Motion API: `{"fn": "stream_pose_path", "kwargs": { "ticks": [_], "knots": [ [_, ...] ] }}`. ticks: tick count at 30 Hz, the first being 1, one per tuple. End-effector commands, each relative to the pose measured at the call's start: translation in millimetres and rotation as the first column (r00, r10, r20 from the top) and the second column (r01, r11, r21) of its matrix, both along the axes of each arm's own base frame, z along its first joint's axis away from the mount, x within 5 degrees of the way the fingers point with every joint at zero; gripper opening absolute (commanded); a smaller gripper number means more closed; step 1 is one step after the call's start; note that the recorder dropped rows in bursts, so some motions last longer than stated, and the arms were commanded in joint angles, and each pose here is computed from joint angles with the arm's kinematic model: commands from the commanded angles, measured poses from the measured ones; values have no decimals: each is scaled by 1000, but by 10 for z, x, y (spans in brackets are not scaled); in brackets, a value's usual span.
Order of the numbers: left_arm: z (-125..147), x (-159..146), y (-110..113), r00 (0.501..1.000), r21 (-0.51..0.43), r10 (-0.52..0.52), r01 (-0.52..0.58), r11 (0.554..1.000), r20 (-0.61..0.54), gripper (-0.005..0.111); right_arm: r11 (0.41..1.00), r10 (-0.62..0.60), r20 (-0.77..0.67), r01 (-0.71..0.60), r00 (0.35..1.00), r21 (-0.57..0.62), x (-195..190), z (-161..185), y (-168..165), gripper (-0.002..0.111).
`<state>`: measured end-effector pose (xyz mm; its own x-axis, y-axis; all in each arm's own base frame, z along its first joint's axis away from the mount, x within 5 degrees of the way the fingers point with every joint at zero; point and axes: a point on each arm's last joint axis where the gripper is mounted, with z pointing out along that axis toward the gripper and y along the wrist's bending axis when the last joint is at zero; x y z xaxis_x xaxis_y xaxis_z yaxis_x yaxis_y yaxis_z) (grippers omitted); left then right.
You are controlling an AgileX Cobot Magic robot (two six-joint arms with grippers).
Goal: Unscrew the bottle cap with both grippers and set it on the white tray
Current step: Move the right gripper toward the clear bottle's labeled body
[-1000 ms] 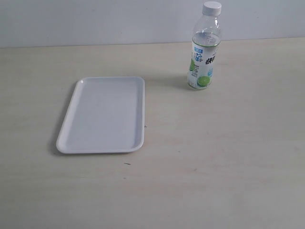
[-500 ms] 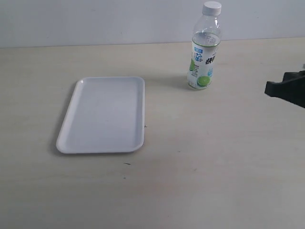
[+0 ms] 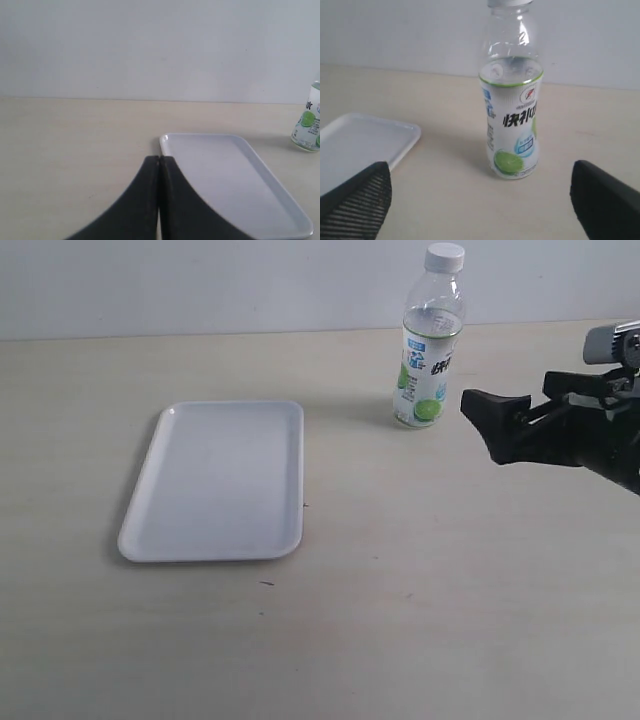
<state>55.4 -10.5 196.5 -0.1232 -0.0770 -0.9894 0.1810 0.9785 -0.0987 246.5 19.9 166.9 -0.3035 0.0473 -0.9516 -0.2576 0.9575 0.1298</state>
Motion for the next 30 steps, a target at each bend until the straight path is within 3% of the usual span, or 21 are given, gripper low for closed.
{"fn": "stream_pose_path", "kwargs": {
  "ticks": [1,4,11,19,30],
  "knots": [
    [-1,-4,-4,1000,-17,-5,5,1000,7,0,995,-103,52,103,993,-8,151,-49,-91,92],
    [-1,-4,-4,1000,-23,-5,5,1000,6,0,994,-104,22,105,994,-13,296,-132,-98,92],
    [-2,-4,-4,1000,-24,-5,5,1000,4,0,993,82,6,-81,997,-88,733,-370,23,92],
    [-2,-4,-4,1000,-24,-5,5,1000,4,0,982,107,10,-104,994,-157,1233,-747,6,92],
    [-2,-4,-4,1000,-24,-5,5,1000,4,0,986,106,71,-95,992,-141,1577,-880,0,92]
  ]
}}
